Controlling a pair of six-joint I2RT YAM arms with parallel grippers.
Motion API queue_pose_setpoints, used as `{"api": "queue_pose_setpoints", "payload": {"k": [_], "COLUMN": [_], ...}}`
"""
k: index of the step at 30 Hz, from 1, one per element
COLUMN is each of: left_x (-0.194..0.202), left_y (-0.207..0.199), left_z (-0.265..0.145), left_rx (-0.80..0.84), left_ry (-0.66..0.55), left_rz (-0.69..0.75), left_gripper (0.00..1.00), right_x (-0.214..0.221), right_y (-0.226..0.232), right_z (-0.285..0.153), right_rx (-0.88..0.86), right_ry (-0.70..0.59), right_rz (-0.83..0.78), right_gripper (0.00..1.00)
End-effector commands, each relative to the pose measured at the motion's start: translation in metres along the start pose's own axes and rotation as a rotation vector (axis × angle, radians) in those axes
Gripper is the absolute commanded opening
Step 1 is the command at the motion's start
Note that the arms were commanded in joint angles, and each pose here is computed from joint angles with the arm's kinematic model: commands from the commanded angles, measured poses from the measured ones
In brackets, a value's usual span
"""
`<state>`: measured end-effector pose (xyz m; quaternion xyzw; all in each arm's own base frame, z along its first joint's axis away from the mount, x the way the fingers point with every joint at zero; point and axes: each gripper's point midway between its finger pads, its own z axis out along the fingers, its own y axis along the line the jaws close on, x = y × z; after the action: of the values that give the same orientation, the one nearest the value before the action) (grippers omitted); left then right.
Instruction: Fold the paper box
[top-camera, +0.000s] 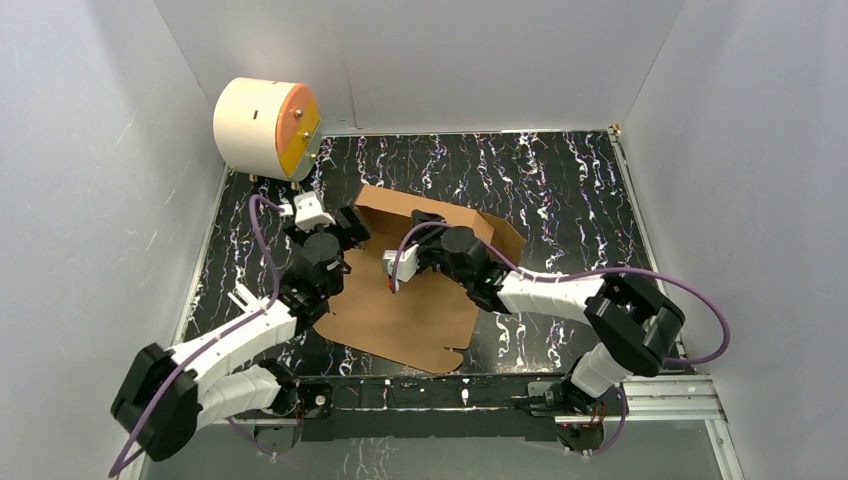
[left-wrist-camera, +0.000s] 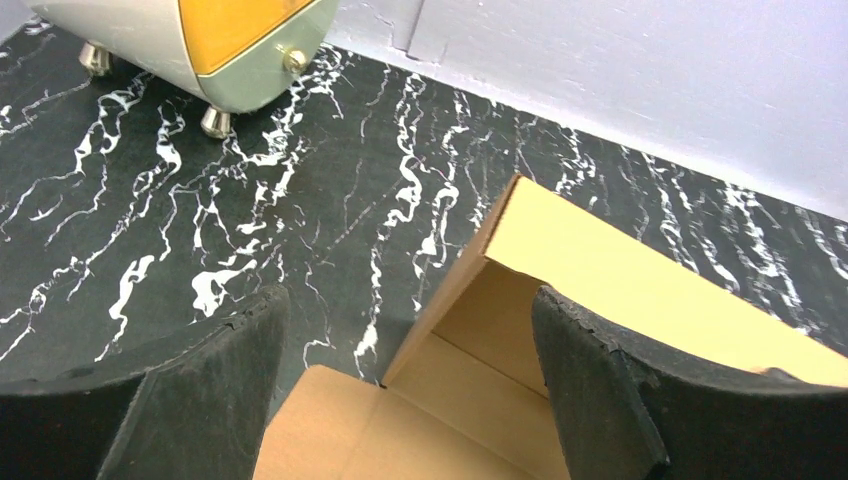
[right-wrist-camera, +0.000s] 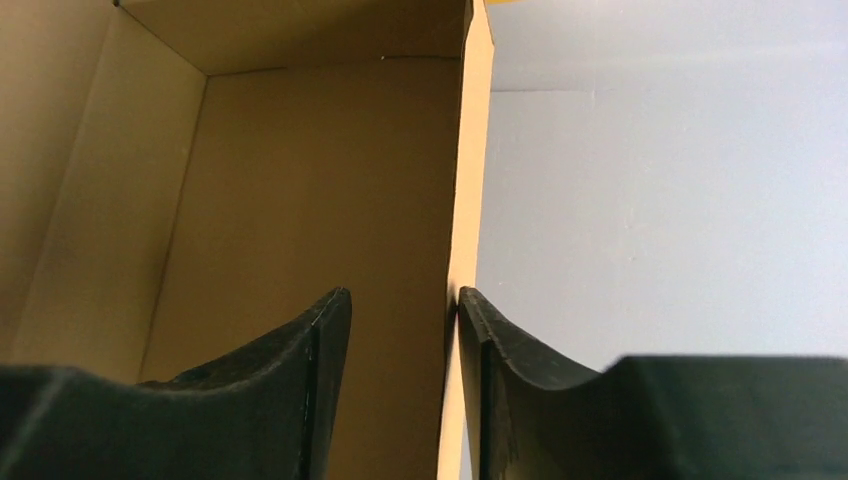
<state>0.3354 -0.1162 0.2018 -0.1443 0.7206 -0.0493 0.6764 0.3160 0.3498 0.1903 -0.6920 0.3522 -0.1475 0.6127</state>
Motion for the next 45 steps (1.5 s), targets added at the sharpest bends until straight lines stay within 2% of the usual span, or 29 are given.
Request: {"api": "queue_pose_setpoints", "payload": {"k": [1,3,5,9,13,20,27,30,33,37,45], "left_x": [-0.003,-0.01,-0.018,-0.032,-0.038,-0.012,0.01,0.02,0.024,0.034,0.049], "left_y": [0.007,0.004,0.003,-0.006,-0.018,-0.044,-0.072,-0.086,-0.1,-0.117,-0.155], "left_z": [-0.021,-0.029,-0.039,-0.056,-0.069,-0.089,-0.1,-0.108,-0.117,-0.127,-0.133], "left_rx": [-0.01,0.02,0.047,0.134,0.211,0.357,0.444,0.496,0.535,0.553,0.584], "left_ry": [0.141,0.164,0.181,0.222,0.279,0.461,0.591,0.637,0.647,0.642,0.601], "left_rz": [-0.001,-0.026,-0.048,-0.053,-0.058,-0.042,-0.161,-0.223,-0.267,-0.261,-0.258], "left_gripper": [0.88,0.89,0.95,0.93,0.93,0.94,0.94,0.94,0.94,0.94,0.94], "right_x": [-0.012,-0.014,-0.016,-0.019,-0.025,-0.017,0.014,0.018,0.039,0.064,0.103], "right_y": [-0.035,-0.036,-0.037,-0.041,-0.045,-0.057,-0.084,-0.084,-0.074,-0.058,-0.017], "right_z": [-0.011,-0.016,-0.022,-0.037,-0.053,-0.088,-0.134,-0.151,-0.17,-0.189,-0.189], "right_rx": [0.065,0.049,0.046,0.032,-0.006,0.064,0.258,0.274,0.352,0.447,0.486], "right_ry": [-0.04,-0.044,-0.047,-0.056,-0.059,0.006,0.155,0.167,0.249,0.305,0.442], "right_rz": [0.152,0.185,0.241,0.326,0.473,0.755,0.988,1.044,1.095,1.182,1.414], "right_gripper": [0.56,0.6,0.64,0.74,0.74,0.79,0.98,0.99,0.99,0.99,0.99]}}
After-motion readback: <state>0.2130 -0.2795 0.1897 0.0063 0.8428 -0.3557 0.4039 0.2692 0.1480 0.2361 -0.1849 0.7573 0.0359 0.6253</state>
